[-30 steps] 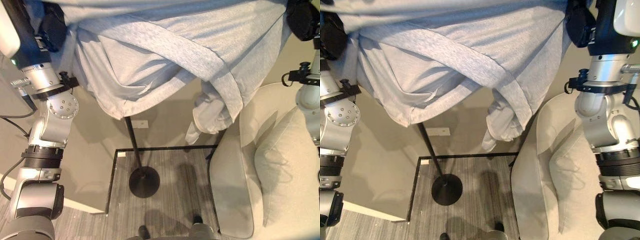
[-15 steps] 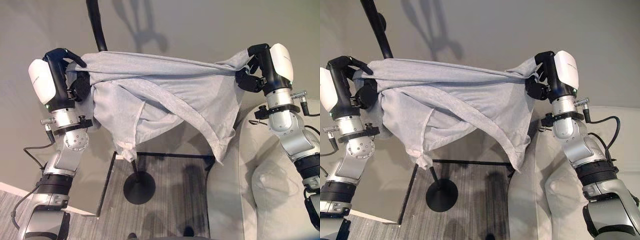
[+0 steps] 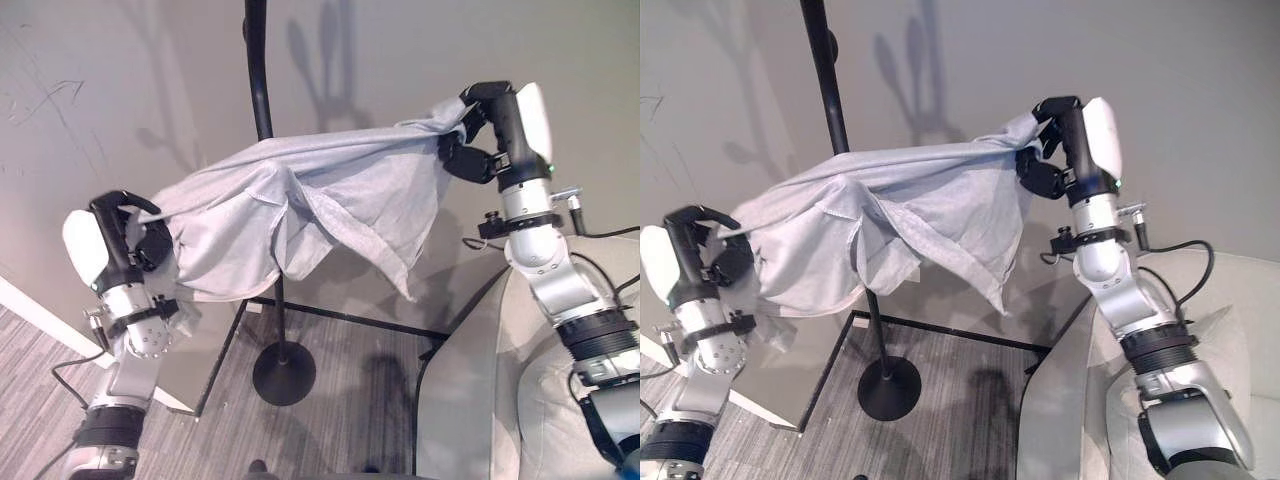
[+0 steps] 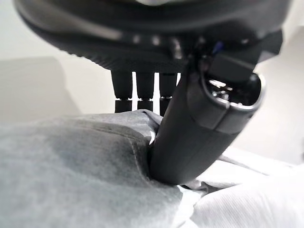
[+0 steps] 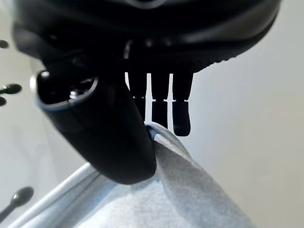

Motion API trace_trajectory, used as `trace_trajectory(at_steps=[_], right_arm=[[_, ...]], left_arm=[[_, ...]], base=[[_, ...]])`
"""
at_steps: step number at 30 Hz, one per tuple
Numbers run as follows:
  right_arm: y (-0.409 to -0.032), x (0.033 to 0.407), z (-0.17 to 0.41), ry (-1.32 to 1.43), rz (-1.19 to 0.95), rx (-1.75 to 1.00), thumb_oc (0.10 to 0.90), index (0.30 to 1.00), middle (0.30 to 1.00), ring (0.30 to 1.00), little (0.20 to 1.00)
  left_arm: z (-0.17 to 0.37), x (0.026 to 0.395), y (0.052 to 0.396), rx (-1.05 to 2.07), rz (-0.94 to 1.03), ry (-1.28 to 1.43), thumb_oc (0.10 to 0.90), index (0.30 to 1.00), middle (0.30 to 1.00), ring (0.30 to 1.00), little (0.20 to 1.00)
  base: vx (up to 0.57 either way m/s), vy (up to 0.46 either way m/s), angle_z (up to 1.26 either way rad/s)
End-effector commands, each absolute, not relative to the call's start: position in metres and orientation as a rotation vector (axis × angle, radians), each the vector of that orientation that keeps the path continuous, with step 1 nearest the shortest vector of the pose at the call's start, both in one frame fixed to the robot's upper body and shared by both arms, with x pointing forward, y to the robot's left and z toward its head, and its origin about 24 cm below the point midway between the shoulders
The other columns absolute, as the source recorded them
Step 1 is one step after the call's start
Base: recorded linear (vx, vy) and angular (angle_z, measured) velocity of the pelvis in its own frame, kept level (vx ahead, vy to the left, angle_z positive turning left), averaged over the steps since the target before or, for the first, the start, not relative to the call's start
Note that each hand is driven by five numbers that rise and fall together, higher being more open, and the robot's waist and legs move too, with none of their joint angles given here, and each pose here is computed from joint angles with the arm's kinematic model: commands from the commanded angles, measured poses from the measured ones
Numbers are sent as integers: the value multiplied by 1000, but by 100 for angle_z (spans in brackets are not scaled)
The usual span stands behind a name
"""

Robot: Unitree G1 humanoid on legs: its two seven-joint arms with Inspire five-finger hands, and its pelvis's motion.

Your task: Hang the clothes on the sofa on the clothes rack.

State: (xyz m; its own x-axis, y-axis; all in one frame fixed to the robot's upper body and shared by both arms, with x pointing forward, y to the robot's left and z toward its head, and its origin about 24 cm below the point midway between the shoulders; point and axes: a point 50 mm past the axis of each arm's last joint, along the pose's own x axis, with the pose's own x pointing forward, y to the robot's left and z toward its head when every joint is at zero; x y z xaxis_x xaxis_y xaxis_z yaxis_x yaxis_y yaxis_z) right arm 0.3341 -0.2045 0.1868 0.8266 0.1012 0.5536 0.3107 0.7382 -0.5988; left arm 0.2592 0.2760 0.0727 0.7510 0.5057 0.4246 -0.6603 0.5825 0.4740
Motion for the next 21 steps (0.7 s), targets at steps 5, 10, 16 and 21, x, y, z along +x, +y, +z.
trace_trajectory(at_steps=[5,10,16,21], right_arm=[[-190,332,152,-503,-118,-466,400,300,300,300,300],[-159,322,108,-368,-7,-291,800,900,900,900,900],[-139,293,68,-208,110,-6,800,900,900,900,900],[-150,282,69,-212,119,104,800,900,900,900,900]], left_arm=[[59,269,261,532,609,-206,400,300,300,300,300],[49,272,230,322,535,-186,613,620,620,620,620],[18,259,196,-328,390,-20,800,900,900,900,900],[3,244,199,-437,385,47,800,900,900,900,900]], base=[[-1,0,1],[-4,1,-1],[-20,16,-8],[-7,5,-3]])
